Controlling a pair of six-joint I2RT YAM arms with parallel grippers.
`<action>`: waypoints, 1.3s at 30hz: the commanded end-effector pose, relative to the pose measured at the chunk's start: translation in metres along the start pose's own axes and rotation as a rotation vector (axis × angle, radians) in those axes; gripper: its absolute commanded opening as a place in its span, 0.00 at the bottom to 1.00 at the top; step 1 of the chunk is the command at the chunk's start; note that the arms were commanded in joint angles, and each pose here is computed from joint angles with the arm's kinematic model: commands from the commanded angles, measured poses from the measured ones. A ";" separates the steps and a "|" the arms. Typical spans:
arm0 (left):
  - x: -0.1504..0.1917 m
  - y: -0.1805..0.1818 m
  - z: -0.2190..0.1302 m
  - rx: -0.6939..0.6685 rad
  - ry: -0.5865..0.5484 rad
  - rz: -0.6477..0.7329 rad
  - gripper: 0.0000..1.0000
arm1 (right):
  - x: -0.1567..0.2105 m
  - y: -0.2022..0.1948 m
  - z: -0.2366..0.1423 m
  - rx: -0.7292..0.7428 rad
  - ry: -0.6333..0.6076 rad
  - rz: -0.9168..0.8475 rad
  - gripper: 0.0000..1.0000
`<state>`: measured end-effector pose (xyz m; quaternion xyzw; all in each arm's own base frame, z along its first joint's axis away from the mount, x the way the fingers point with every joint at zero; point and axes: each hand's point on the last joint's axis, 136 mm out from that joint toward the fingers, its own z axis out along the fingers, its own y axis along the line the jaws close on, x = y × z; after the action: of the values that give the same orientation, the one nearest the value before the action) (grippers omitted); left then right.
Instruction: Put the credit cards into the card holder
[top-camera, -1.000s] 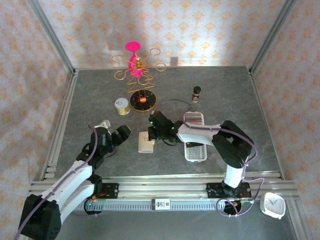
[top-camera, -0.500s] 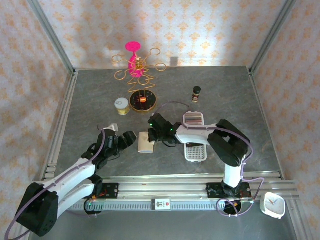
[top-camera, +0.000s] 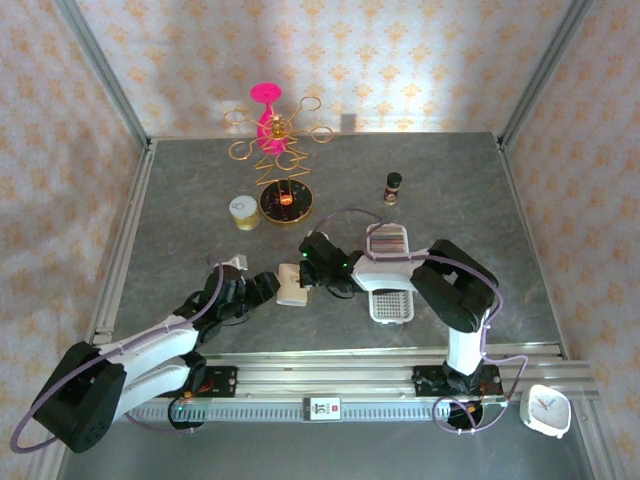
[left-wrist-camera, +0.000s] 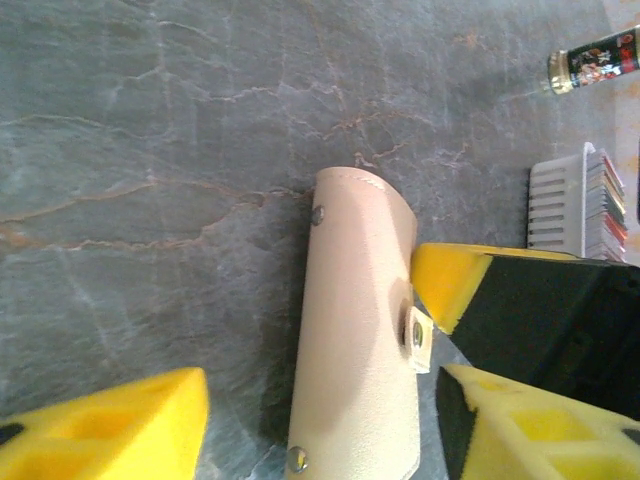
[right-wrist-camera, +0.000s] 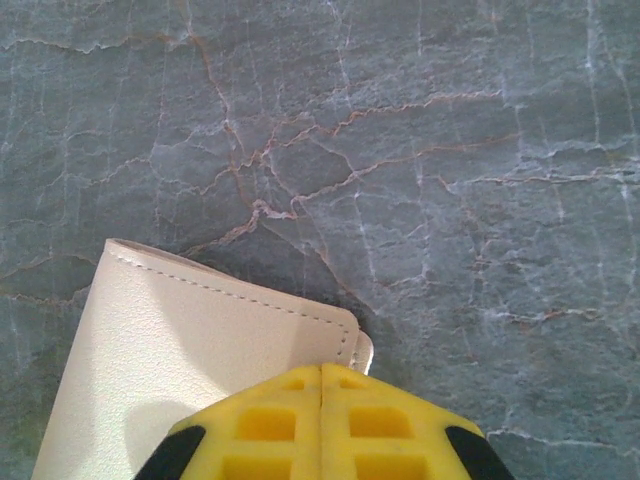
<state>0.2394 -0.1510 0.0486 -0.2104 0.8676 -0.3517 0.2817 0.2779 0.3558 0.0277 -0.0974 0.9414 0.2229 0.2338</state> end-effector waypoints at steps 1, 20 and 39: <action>0.002 -0.014 0.003 0.071 0.000 -0.019 0.58 | 0.022 -0.024 0.006 0.088 0.047 0.006 0.00; 0.026 -0.018 0.028 0.109 0.084 -0.043 0.53 | 0.023 -0.026 0.002 0.083 0.035 0.016 0.00; 0.006 -0.061 0.017 0.266 0.008 -0.046 0.03 | 0.004 -0.017 -0.024 0.018 -0.083 0.079 0.02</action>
<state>0.2491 -0.2009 0.0564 -0.2007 0.8327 -0.4462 0.2593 0.2696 0.3372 0.0235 -0.0670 0.9409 0.2257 0.2434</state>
